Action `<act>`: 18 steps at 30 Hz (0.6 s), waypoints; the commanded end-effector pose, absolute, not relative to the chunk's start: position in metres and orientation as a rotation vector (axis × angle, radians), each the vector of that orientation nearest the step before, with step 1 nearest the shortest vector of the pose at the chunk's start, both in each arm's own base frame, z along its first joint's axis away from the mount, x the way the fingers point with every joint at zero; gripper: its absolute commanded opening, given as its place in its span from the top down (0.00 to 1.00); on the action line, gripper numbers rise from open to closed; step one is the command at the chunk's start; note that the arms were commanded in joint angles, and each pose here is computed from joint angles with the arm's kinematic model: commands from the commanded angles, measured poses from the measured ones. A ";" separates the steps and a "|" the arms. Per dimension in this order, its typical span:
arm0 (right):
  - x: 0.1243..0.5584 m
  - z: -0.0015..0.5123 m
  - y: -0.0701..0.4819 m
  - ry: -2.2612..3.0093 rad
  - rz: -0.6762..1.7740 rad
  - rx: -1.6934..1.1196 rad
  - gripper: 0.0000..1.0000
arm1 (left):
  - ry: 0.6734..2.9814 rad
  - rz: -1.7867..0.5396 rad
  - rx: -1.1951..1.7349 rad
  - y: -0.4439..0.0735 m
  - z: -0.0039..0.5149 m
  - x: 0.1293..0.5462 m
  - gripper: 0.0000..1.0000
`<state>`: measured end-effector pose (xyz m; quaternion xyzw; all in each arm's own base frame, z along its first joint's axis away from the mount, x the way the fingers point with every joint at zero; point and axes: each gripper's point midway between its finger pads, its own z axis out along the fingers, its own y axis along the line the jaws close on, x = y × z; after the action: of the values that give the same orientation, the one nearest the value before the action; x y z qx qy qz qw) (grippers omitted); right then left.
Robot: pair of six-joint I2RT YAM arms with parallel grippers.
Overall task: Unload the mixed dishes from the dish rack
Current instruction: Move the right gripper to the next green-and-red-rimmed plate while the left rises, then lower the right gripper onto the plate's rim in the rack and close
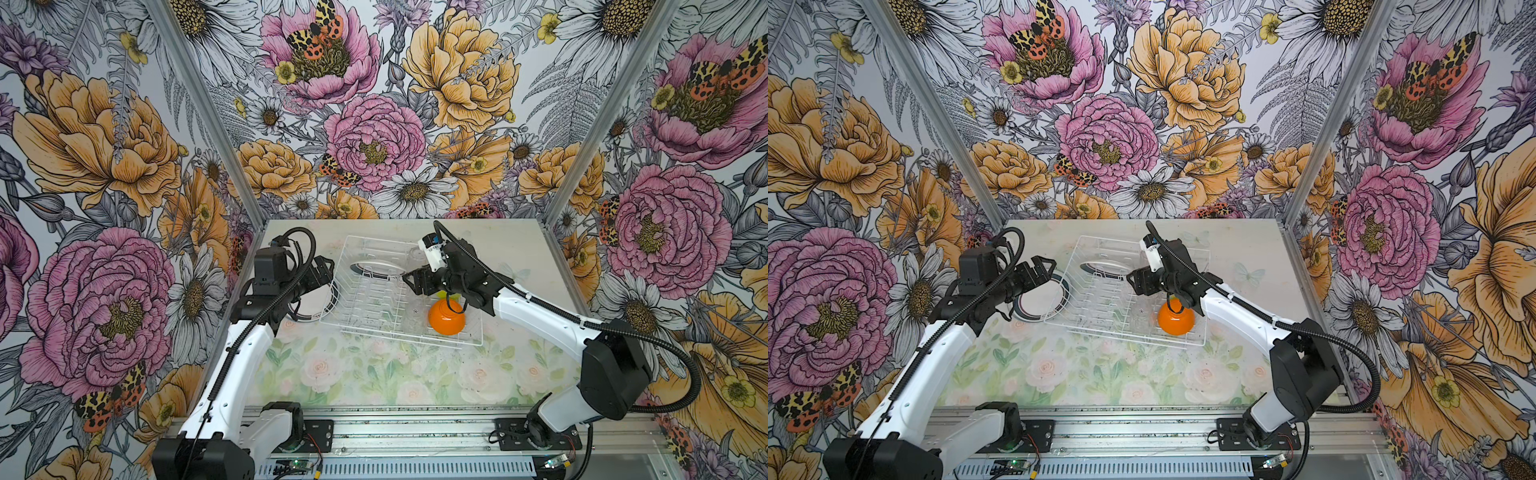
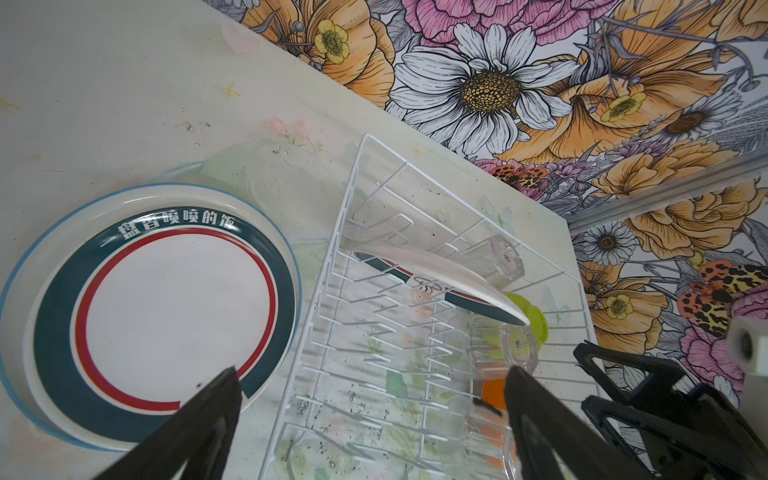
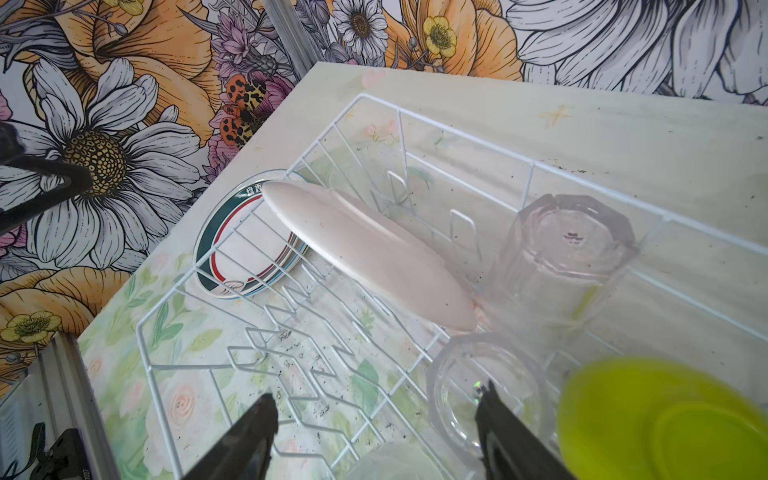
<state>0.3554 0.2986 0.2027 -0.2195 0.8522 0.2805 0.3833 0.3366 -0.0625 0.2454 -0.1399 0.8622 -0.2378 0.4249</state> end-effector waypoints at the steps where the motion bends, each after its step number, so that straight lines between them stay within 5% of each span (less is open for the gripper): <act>1: 0.359 0.211 0.310 2.130 0.655 -0.659 0.24 | 2.087 -0.647 -0.299 -0.081 0.257 0.332 0.01; 18: 0.402 0.198 0.340 2.100 0.394 -0.736 0.41 | 1.998 -0.775 -0.296 -0.114 0.227 0.314 0.01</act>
<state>0.3887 0.3408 0.1909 -0.2963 0.8436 0.1977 0.4019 0.3096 -0.1189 0.2120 -0.1016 0.8403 -0.3085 0.4340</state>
